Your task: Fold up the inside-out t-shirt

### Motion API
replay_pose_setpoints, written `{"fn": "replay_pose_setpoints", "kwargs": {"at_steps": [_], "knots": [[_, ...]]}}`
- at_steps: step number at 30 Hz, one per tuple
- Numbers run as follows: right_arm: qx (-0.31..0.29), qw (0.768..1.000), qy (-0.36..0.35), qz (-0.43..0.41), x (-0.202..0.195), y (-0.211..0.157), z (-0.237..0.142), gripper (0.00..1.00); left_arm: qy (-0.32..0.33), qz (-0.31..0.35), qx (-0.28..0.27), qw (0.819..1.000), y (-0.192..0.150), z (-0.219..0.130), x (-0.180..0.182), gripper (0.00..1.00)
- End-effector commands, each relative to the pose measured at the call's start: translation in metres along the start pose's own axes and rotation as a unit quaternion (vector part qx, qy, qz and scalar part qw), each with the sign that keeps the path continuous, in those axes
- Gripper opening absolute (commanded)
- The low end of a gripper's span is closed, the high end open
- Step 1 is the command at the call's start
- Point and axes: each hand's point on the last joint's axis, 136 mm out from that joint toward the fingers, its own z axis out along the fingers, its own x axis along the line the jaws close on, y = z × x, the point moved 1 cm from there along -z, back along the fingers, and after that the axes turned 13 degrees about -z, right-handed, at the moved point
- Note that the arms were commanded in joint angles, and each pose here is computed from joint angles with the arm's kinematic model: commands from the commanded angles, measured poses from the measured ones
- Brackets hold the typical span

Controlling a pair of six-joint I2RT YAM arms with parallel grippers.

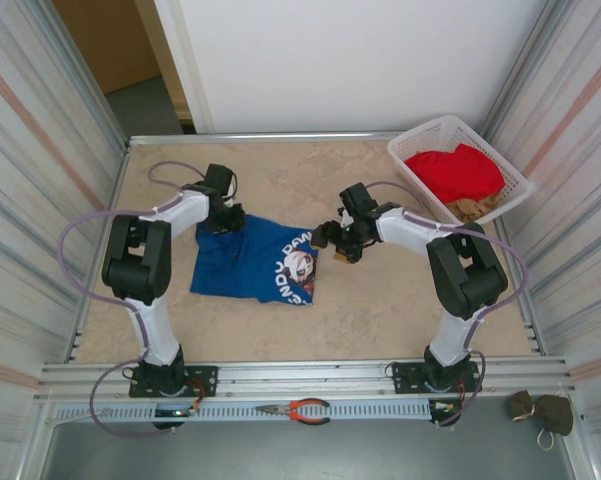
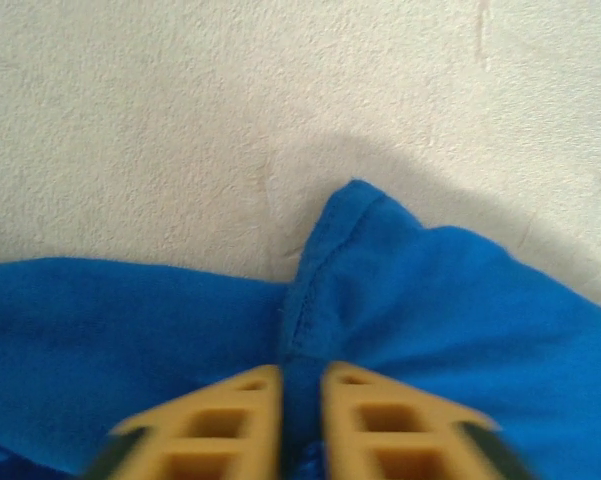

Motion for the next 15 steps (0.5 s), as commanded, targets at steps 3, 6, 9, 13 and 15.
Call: {"fn": "replay_pose_setpoints", "kwargs": {"at_steps": [3,6,9,13,15], "knots": [[-0.013,1.0,0.0,-0.002,0.005,0.002,-0.013,0.73,-0.044,-0.011,-0.056,0.997,0.019,-0.052,-0.006,0.0],[-0.017,1.0,0.003,-0.004,0.007,0.004,-0.017,0.73,-0.071,-0.042,-0.073,0.994,0.018,-0.088,0.002,0.0],[-0.022,1.0,0.006,-0.007,0.011,0.006,-0.019,0.74,-0.097,-0.078,-0.077,0.989,0.017,-0.106,0.022,0.0],[-0.024,1.0,0.006,-0.011,0.015,0.012,-0.017,0.75,-0.097,-0.125,-0.07,0.985,0.021,-0.098,0.056,0.0],[-0.021,1.0,0.004,-0.011,0.016,0.014,-0.012,0.75,-0.087,-0.139,-0.062,0.985,0.024,-0.086,0.069,0.0]]}}
